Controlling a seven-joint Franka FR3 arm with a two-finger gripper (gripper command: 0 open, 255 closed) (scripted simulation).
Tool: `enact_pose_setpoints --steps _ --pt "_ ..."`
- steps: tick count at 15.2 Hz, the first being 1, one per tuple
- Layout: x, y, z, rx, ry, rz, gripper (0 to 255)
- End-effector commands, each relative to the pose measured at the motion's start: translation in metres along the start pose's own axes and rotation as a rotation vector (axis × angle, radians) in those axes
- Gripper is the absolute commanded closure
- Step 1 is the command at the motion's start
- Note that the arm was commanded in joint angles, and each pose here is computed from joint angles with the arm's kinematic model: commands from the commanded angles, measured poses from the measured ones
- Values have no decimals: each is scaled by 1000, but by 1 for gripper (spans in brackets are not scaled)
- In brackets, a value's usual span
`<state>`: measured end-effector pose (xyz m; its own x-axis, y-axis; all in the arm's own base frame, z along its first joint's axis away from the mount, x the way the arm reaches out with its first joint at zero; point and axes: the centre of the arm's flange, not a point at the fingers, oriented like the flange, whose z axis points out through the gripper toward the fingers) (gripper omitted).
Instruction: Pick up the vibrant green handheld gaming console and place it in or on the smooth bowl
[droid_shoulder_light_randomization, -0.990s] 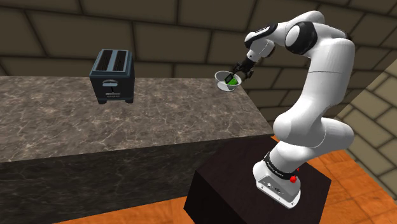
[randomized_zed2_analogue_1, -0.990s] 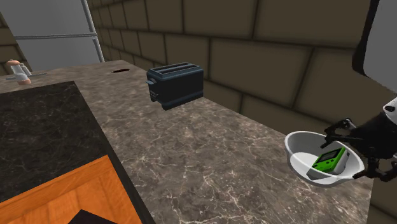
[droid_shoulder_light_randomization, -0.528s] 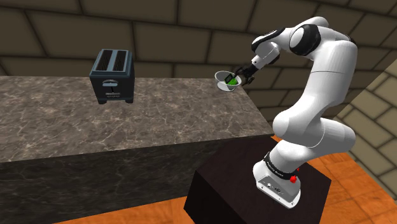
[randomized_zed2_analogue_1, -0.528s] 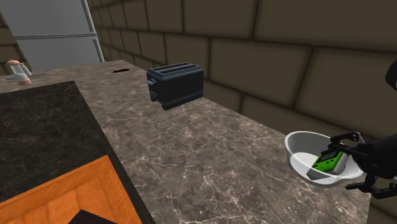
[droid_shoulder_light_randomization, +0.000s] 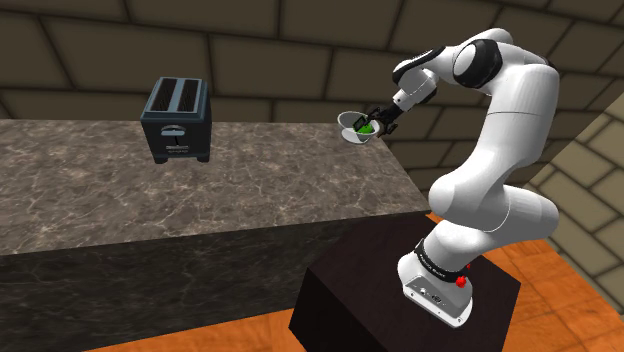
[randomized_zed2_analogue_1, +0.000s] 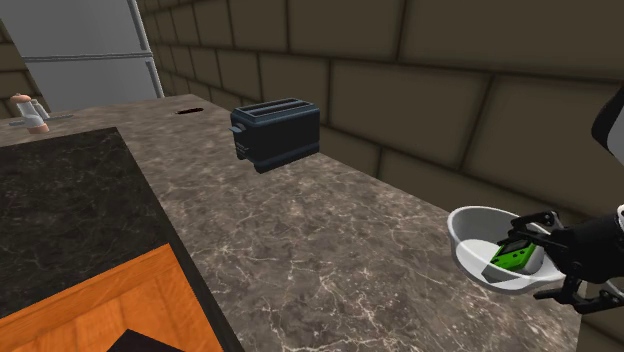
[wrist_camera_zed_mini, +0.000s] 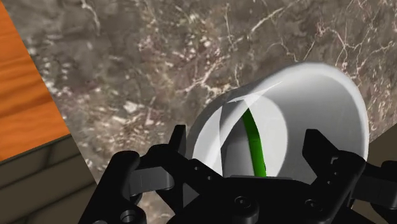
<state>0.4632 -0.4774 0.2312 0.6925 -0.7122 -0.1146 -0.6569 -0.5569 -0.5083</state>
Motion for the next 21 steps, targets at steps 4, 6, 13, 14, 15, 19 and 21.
enact_pose_setpoints --steps 4,6,13,14,15,19,21 --pt "0 0 0 0 0 0 255" --pt "0 1 0 0 0 0 255" --pt "-1 -3 -4 0 0 0 255" --pt "-1 -5 -9 0 0 0 255" --pt "-2 -8 -13 0 0 0 255" --pt "-4 -19 -31 0 0 0 255" --pt "-5 -24 -40 0 0 0 255"
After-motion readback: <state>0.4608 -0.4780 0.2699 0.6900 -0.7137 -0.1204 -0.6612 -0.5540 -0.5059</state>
